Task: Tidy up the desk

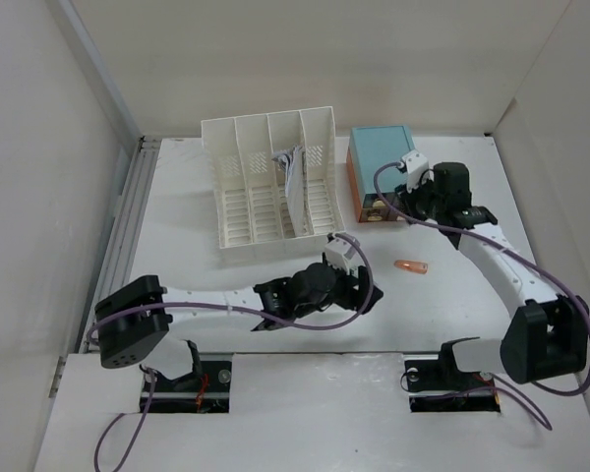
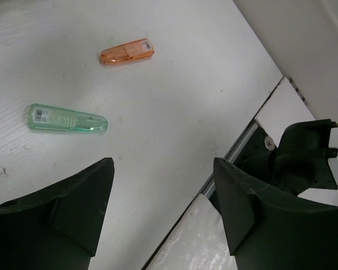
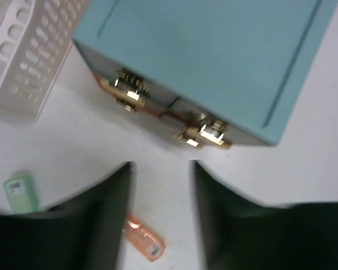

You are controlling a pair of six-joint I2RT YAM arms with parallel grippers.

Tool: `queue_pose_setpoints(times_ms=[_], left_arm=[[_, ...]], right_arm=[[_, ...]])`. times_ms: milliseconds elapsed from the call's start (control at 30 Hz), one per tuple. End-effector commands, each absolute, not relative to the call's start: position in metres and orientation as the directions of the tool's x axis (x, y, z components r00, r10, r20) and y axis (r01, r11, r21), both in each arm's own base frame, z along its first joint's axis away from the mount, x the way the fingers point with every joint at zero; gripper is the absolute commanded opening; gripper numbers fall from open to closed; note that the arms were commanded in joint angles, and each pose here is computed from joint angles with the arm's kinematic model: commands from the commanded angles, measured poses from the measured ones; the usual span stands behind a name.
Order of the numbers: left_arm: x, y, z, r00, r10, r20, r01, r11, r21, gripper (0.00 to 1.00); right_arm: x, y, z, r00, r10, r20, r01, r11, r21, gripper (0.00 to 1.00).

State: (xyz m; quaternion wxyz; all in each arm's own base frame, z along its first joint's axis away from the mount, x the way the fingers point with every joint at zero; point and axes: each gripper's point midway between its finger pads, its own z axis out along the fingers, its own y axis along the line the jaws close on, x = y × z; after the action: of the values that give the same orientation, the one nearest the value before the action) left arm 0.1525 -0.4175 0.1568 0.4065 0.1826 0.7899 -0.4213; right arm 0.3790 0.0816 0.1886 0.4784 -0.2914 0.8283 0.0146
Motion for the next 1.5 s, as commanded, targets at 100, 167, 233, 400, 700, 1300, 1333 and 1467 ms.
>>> queue_pose_setpoints(times_ms=[100, 167, 233, 400, 700, 1300, 1333, 1467], left_arm=[[0.149, -0.390, 0.181, -0.589, -0.156, -0.793, 0.614, 0.552, -0.565, 0.68], [0.147, -0.382, 0.179, -0.594, -0.162, -0.788, 0.608, 0.551, -0.572, 0.68], [0.145, -0.372, 0.177, -0.596, -0.175, -0.784, 0.599, 0.554, -0.578, 0.68], [0.140, -0.360, 0.180, -0.597, -0.195, -0.778, 0.596, 0.541, -0.593, 0.68], [0.140, -0.345, 0.179, -0.596, -0.224, -0.771, 0.573, 0.554, -0.604, 0.68], [0.141, -0.337, 0.175, -0.594, -0.219, -0.774, 0.561, 0.577, -0.594, 0.68], [0.141, -0.337, 0.178, -0.592, -0.226, -0.774, 0.563, 0.572, -0.597, 0.68], [0.140, -0.335, 0.179, -0.592, -0.224, -0.774, 0.563, 0.572, -0.596, 0.68]], right_arm=[[0.350, 0.103, 0.163, -0.497, -0.136, -0.857, -0.462, 0.878, 0.129, 1.00], [0.348, 0.104, 0.154, -0.512, -0.069, -0.856, -0.452, 0.869, 0.201, 1.00], [0.346, 0.104, 0.146, -0.549, -0.005, -0.836, -0.416, 0.869, 0.268, 1.00], [0.368, 0.072, 0.134, -0.549, 0.155, -0.821, -0.269, 0.898, 0.349, 0.98], [0.399, 0.071, 0.104, -0.579, 0.348, -0.737, -0.133, 0.852, 0.506, 0.83], [0.434, 0.055, 0.090, -0.526, 0.493, -0.693, -0.048, 0.796, 0.603, 0.80], [0.438, 0.055, 0.090, -0.527, 0.504, -0.684, -0.040, 0.789, 0.613, 0.80], [0.444, 0.055, 0.089, -0.525, 0.513, -0.679, -0.037, 0.784, 0.620, 0.77]])
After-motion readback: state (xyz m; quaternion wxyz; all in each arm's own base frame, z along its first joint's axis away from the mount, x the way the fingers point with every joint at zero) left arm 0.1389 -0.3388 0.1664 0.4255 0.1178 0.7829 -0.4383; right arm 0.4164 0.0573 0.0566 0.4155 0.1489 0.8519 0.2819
